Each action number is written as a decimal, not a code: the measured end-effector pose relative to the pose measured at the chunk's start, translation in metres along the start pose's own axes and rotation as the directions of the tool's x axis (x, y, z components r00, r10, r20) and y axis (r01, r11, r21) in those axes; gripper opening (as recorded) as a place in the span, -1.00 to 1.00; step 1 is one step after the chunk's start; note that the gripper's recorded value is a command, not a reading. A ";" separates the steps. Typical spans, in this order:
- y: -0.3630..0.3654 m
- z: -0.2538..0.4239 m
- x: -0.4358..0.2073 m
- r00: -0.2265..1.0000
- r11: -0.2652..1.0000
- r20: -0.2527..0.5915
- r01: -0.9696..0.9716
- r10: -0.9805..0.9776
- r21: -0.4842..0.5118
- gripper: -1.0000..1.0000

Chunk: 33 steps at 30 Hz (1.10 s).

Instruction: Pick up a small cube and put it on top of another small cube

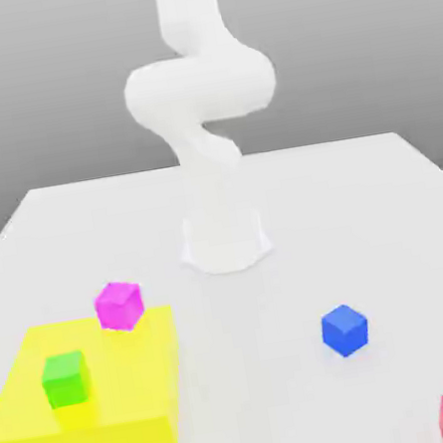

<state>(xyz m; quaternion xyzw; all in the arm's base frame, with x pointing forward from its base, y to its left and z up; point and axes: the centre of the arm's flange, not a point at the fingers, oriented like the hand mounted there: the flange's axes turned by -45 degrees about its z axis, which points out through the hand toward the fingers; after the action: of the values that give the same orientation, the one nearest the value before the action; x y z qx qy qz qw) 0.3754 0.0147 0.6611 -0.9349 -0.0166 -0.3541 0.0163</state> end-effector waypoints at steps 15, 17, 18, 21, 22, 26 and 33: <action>-0.123 0.281 -0.253 0.800 0.935 0.488 0.264 -0.350 0.237 0.00; -0.131 0.299 -0.312 0.730 0.912 0.548 0.313 -0.409 0.264 0.00; -0.134 0.305 -0.339 0.695 0.899 0.571 0.337 -0.437 0.278 0.00; -0.135 0.322 -0.372 0.664 0.888 0.590 0.356 -0.459 0.291 0.00; -0.135 0.329 -0.378 0.662 0.887 0.591 0.357 -0.461 0.292 0.00; -0.134 0.352 -0.403 0.659 0.887 0.594 0.356 -0.461 0.294 0.00; -0.133 0.358 -0.409 0.659 0.888 0.595 0.355 -0.460 0.293 -1.00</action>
<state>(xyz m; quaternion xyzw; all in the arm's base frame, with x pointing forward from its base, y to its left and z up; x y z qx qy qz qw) 0.3000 0.1551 0.1248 -0.9662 -0.2576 -0.0001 0.0003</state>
